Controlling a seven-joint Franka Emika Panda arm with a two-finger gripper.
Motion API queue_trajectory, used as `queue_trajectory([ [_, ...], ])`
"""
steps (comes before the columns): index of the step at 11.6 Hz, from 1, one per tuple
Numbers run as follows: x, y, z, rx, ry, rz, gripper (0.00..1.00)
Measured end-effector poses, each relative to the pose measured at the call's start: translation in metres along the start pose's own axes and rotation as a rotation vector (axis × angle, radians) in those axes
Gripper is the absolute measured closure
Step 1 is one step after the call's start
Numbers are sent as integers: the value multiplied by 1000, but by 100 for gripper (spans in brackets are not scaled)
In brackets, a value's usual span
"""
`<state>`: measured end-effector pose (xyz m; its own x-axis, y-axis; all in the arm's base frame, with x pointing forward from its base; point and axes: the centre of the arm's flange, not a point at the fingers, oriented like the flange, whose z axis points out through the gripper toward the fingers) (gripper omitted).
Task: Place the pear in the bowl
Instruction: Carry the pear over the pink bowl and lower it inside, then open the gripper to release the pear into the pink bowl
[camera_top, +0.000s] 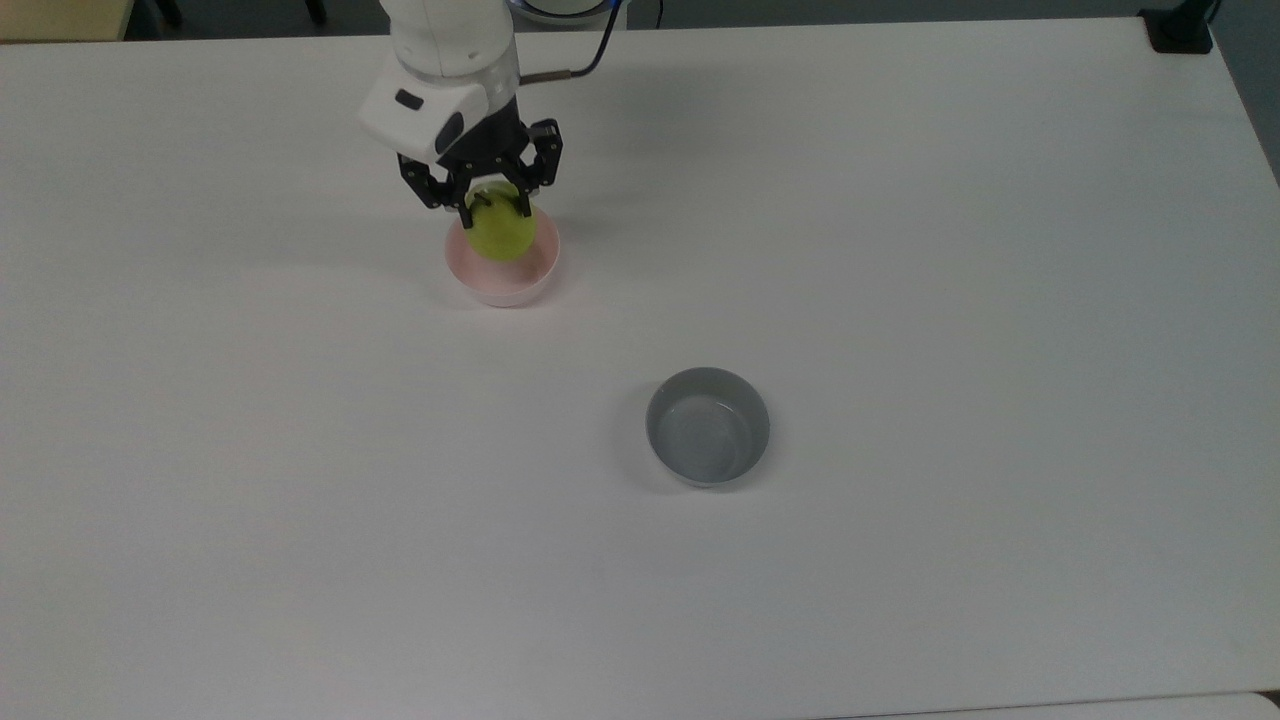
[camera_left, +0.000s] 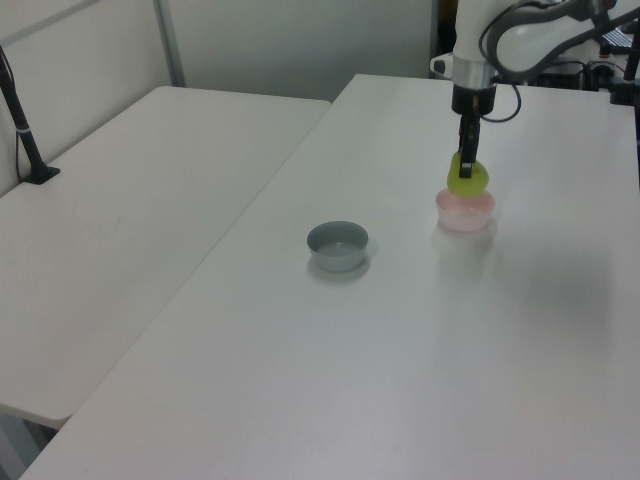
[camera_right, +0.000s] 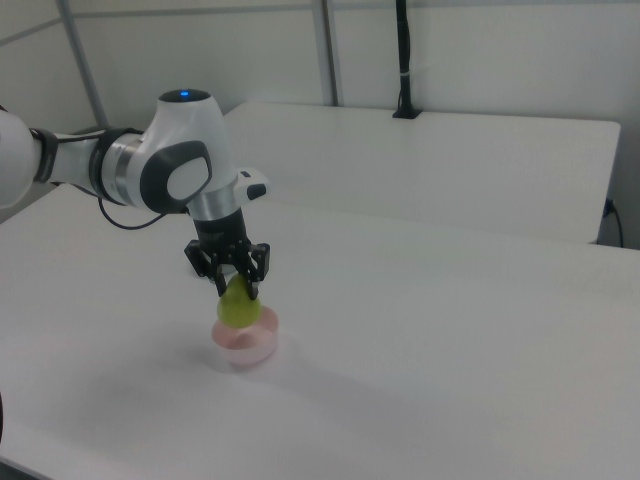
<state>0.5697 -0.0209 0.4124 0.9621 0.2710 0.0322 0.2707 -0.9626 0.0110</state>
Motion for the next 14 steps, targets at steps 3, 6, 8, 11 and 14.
queue_trajectory([
  [3, 7, -6, 30, -7, -1, -13, 44],
  [6, 9, -6, 43, -7, -14, -14, 44],
  [8, 9, -6, 44, -6, -16, -14, 44],
  [11, 8, -2, 43, -7, -15, -8, 26],
  [14, 4, 9, 38, -7, -15, 13, 0],
])
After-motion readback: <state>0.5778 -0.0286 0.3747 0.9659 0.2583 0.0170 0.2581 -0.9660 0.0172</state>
